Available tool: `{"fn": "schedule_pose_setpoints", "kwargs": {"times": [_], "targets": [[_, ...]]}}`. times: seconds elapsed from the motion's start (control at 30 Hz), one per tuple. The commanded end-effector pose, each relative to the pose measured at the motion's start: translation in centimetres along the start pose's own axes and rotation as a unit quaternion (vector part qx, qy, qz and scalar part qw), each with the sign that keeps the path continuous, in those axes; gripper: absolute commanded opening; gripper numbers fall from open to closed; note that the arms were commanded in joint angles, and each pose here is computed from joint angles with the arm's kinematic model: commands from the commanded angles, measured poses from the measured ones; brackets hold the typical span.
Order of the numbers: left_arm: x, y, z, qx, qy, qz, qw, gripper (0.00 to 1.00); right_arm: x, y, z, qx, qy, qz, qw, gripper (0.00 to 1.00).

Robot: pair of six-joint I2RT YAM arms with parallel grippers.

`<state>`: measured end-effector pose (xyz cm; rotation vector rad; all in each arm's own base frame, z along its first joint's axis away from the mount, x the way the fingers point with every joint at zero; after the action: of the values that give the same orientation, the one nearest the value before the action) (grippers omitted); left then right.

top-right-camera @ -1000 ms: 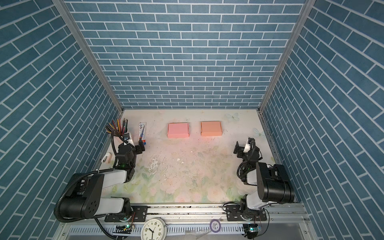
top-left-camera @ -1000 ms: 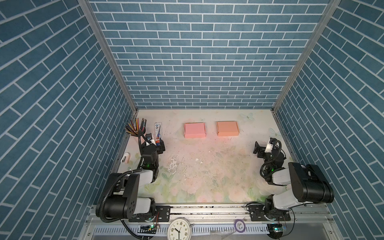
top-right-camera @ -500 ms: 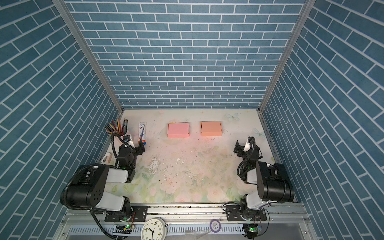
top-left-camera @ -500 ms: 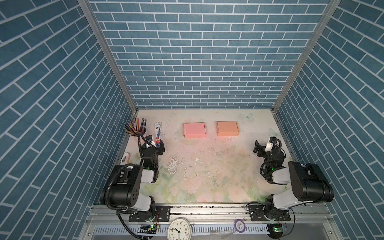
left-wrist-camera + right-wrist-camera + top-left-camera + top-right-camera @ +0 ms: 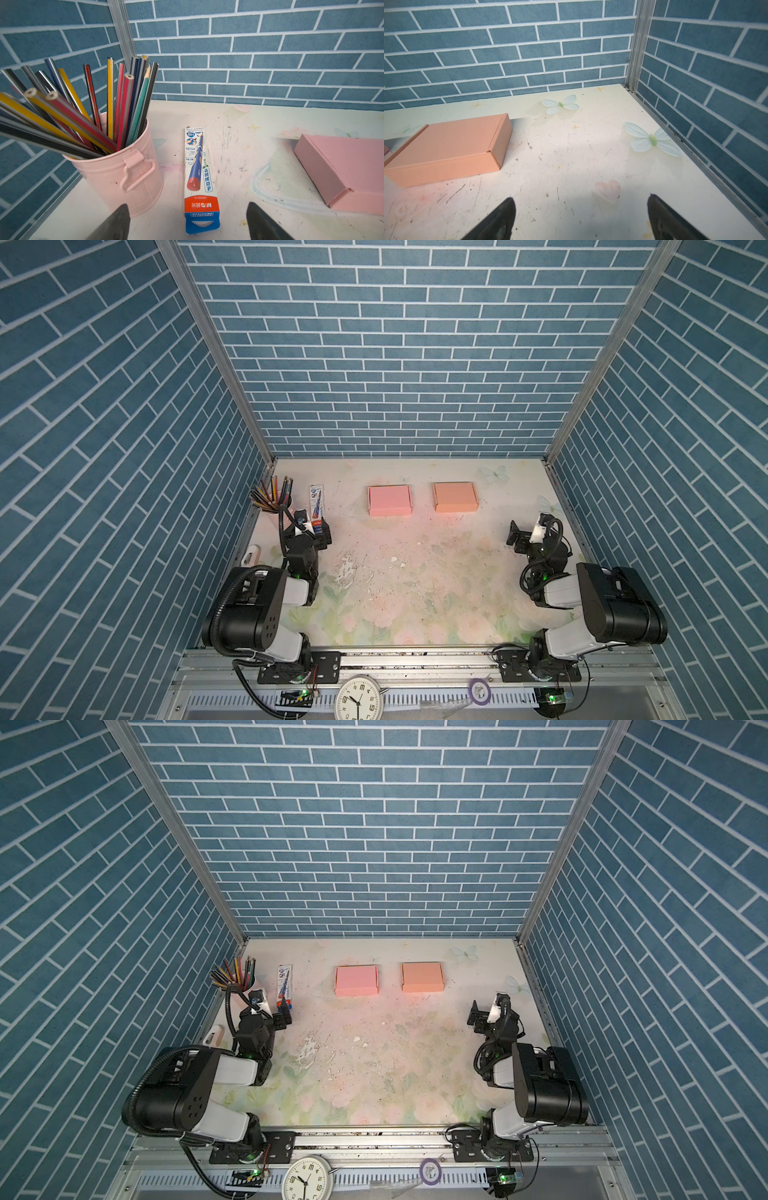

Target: Fold the paper box

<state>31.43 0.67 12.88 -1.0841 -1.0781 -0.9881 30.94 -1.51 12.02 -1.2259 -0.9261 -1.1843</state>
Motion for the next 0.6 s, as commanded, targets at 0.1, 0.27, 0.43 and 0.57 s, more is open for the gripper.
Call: {"fn": "schedule_pose_setpoints", "kwargs": {"times": [0.1, 0.27, 0.43, 0.57], "targets": [[0.53, 0.18, -0.02, 0.004, 0.005, -0.012, 1.000, 0.88, 0.79, 0.48, -0.11, -0.004, -0.016, -0.014, 1.000, 0.98], [0.56, 0.18, -0.04, 0.004, 0.005, -0.012, 1.000, 0.88, 0.76, 0.47, -0.07, -0.004, -0.016, -0.013, 1.000, 0.98], [0.54, 0.17, -0.12, 0.003, 0.005, -0.012, 1.000, 0.88, 0.77, 0.49, -0.05, -0.005, -0.017, -0.013, 1.000, 0.98], [0.52, 0.18, -0.09, 0.003, 0.005, -0.011, 1.000, 0.88, 0.76, 0.49, -0.07, -0.005, -0.017, -0.013, 1.000, 0.98]]}}
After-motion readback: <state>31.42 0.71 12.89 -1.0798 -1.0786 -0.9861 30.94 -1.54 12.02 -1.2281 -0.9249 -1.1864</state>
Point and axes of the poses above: each gripper's point midway between its finger pads, its own y axis out along the fingers, its own z axis along the line the jaws close on, x = y × z, the point moved 6 cm from there along -y, back along the fingers, and after that the axes turned 6 degrees about y, right-handed, at the moved point
